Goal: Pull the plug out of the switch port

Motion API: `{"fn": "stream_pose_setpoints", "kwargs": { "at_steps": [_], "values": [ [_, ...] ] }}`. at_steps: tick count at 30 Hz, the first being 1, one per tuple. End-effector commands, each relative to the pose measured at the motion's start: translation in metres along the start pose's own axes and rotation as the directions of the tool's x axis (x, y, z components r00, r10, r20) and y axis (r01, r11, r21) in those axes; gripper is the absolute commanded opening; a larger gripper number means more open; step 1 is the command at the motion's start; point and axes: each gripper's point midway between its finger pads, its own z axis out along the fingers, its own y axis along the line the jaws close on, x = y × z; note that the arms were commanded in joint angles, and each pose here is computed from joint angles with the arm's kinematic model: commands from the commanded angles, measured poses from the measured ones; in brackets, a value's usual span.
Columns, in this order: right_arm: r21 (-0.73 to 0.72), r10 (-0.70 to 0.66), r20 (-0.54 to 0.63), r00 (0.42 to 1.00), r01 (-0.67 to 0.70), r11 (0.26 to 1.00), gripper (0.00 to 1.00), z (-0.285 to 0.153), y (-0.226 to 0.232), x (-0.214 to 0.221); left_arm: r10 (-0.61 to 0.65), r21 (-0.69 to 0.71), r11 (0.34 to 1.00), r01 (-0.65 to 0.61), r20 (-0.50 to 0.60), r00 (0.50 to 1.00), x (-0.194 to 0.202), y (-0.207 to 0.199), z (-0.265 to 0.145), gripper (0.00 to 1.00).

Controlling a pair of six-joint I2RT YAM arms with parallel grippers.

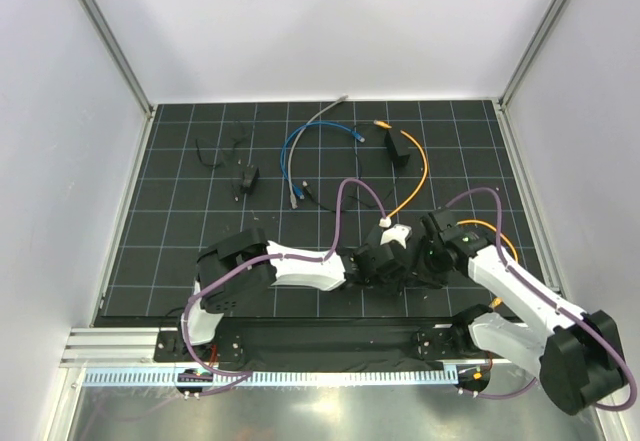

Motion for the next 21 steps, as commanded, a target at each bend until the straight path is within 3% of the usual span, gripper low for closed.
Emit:
{"fn": "stream_pose_setpoints", "kwargs": {
  "at_steps": [1, 8, 21],
  "values": [
    [-0.04, 0.025, 0.096, 0.995, -0.021, 0.999, 0.37, 0.0, 0.005, -0.013, 0.014, -0.085, 0.996, -0.018, -0.045, 0.999, 0.012, 0.029, -0.001, 0.0],
    [-0.002, 0.03, 0.122, 0.992, -0.03, 1.0, 0.35, -0.001, -0.009, -0.01, 0.015, -0.072, 0.997, -0.018, -0.047, 0.999, 0.01, 0.026, -0.002, 0.0],
    [-0.047, 0.005, 0.061, 0.998, -0.002, 0.999, 0.34, 0.004, -0.001, 0.007, 0.005, -0.056, 0.998, -0.008, -0.054, 0.999, 0.007, 0.022, -0.003, 0.0]
  ]
}}
